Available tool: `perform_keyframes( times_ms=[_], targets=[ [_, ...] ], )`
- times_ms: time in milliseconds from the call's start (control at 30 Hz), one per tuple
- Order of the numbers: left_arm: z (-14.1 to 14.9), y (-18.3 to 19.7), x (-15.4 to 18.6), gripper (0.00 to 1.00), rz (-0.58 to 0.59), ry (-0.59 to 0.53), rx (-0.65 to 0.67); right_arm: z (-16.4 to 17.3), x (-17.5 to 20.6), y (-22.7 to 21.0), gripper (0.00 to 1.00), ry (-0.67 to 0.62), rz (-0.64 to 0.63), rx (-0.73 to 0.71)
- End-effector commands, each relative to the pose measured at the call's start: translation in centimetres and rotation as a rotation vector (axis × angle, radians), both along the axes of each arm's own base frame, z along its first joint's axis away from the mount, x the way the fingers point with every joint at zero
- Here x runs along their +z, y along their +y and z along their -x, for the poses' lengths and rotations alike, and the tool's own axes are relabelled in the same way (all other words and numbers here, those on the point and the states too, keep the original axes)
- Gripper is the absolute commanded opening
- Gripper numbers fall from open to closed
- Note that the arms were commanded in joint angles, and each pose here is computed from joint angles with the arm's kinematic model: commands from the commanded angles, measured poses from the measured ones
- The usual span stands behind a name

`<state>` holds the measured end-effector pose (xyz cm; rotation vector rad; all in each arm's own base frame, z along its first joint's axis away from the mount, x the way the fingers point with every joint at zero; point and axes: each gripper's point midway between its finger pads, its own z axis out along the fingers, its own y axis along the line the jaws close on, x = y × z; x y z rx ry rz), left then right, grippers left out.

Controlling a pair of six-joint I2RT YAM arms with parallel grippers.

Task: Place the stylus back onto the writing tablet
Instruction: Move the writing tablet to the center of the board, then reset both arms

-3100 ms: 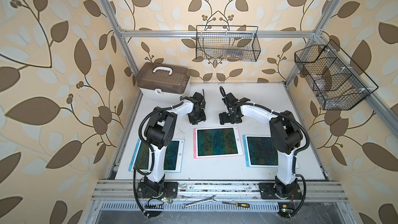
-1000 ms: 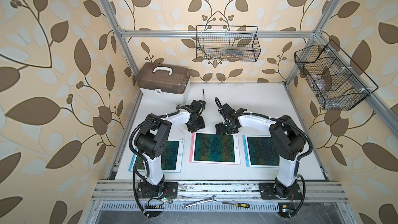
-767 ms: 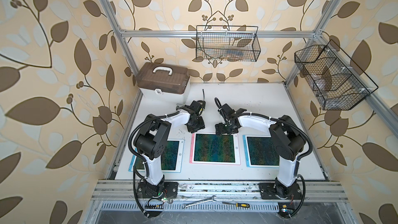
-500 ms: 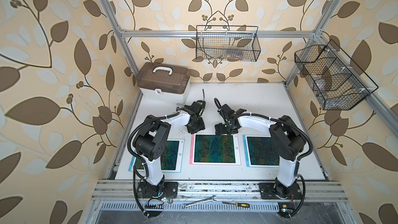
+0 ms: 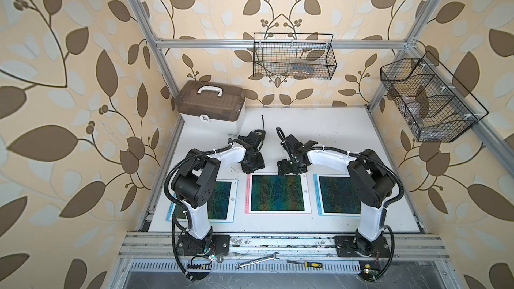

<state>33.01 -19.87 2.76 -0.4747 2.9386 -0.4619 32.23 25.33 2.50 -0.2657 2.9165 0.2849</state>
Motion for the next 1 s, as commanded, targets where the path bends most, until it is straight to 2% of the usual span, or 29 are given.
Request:
perform_keyframes(
  times_ms=[0, 300, 433, 533, 700, 967],
  targets=[
    [1.1, 0.8, 0.0, 0.56, -0.070, 0.043, -0.021, 0.2, 1.5, -0.1, 0.89, -0.010, 0.003, 0.004],
    [0.8, 2.0, 4.8, 0.74, -0.129, -0.029, -0.085, -1.9, 9.0, -0.4, 0.93, -0.255, -0.077, -0.011],
    [1.2, 3.4, 7.1, 0.86, -0.157, -0.065, -0.086, -2.5, 12.3, -2.4, 0.96, -0.358, -0.090, -0.058],
    [1.6, 4.5, 8.4, 0.99, -0.172, -0.105, -0.073, -2.4, 14.2, -4.7, 0.98, -0.429, -0.096, -0.107],
    [2.7, 6.0, 10.4, 0.99, -0.189, -0.180, -0.051, -1.9, 16.9, -9.0, 1.00, -0.547, -0.087, -0.181],
    [4.3, 11.5, 13.9, 0.99, -0.331, -0.388, 0.094, -0.2, 19.3, -16.7, 1.00, -0.687, -0.089, -0.352]
  ],
)
